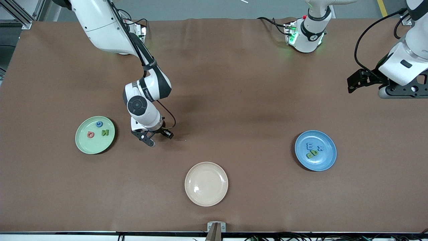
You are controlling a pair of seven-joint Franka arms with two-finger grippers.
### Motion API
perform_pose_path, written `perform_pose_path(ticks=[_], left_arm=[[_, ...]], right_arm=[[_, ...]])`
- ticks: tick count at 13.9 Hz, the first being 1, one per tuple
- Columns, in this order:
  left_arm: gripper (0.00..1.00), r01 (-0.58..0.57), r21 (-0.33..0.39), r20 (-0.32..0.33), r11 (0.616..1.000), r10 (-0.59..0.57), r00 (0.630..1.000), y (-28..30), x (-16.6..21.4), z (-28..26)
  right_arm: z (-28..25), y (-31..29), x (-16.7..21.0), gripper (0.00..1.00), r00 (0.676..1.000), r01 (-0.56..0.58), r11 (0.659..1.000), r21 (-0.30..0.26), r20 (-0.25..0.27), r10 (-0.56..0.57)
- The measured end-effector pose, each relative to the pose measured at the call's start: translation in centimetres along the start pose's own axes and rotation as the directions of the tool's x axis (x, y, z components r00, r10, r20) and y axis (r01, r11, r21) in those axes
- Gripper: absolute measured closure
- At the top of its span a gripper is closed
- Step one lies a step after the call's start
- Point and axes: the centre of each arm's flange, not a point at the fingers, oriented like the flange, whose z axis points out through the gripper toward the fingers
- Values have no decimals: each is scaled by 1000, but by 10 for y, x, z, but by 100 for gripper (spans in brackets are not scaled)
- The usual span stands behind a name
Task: Sort upper and lower case letters into plates
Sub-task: 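Carry the green B into the green plate and open the right gripper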
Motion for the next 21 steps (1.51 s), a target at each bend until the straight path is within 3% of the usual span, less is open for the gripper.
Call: perform_pose_path(ticks=[3,6,7,9,15,17,21], left_arm=[[0,0,-1,-10,1000,0,1000,0,1,2],[0,0,-2,-19,1000,0,1000,0,3,1],[0,0,-2,-24,1000,0,1000,0,3,1],[0,0,-3,-28,1000,-1,1000,0,4,1],[0,3,-4,-50,1000,-3,999,-1,6,-1],[0,4,-5,-59,1000,-4,998,-2,7,-2],[0,3,-5,-68,1000,-3,998,-1,8,-2]], right_arm=[[7,2,-1,40,1000,0,1000,-10,5,0],[7,-1,-1,62,1000,2,1000,-6,4,-2],[7,-1,-2,63,1000,4,1000,-6,4,-4],[6,-4,-4,74,1000,8,1000,-5,3,-8],[-23,-2,0,74,996,74,995,-71,55,-70],[-65,20,32,74,984,163,983,-79,80,-157],[-116,129,151,74,930,359,933,-25,96,-355]])
